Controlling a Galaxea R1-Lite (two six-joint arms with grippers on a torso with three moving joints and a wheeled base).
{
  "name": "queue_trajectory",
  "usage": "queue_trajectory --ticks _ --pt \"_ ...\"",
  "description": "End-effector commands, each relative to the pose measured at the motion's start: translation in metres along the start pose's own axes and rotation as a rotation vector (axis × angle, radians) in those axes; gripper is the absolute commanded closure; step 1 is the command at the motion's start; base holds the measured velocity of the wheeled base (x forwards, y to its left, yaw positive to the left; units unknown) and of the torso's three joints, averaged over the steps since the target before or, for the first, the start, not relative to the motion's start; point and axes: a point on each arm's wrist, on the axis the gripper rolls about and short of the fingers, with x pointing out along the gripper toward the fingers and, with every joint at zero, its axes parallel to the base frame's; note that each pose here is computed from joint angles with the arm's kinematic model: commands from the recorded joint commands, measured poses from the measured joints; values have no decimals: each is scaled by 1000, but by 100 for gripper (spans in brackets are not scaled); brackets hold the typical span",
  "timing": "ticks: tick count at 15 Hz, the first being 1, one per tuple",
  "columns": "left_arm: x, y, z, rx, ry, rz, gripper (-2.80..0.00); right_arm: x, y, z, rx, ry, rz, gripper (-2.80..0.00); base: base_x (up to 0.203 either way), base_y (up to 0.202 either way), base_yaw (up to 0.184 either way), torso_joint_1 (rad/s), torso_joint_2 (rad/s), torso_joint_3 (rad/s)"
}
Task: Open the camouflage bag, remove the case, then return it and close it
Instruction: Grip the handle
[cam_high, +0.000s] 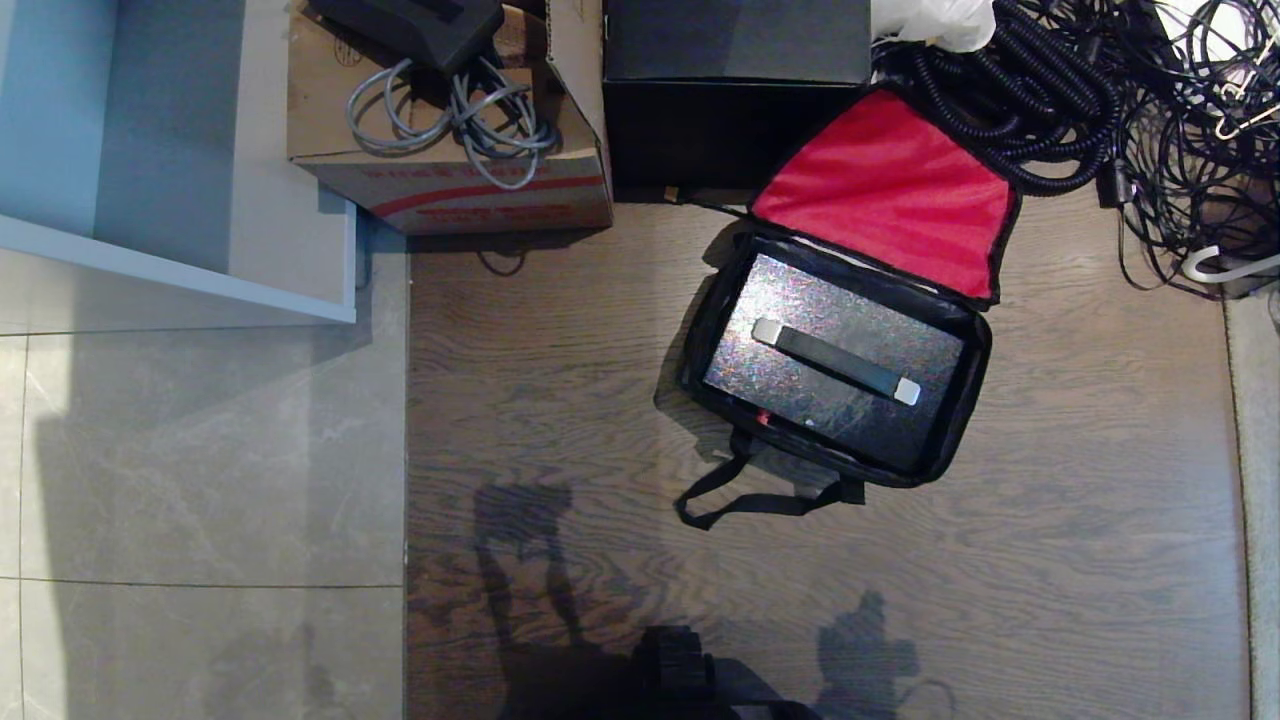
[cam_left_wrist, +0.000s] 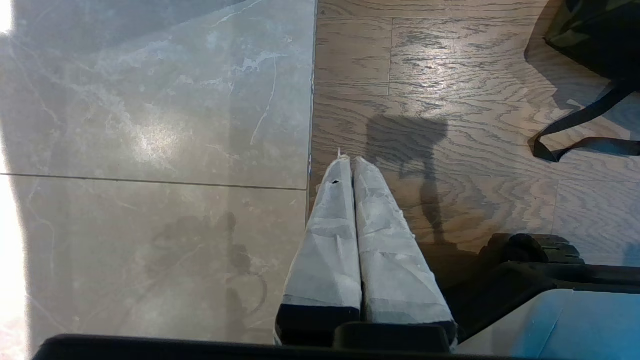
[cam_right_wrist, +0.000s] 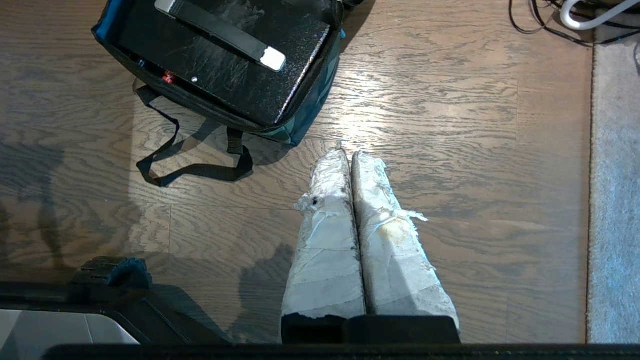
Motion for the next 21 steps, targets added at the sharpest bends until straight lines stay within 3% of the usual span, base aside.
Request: queue_trajectory --ticks 1,21 --pt "0 0 0 -1 0 0 0 2 1 -11 0 40 4 0 0 0 0 0 0 0" --pt "0 0 0 -1 0 0 0 2 1 -11 -1 40 4 0 0 0 0 0 0 0"
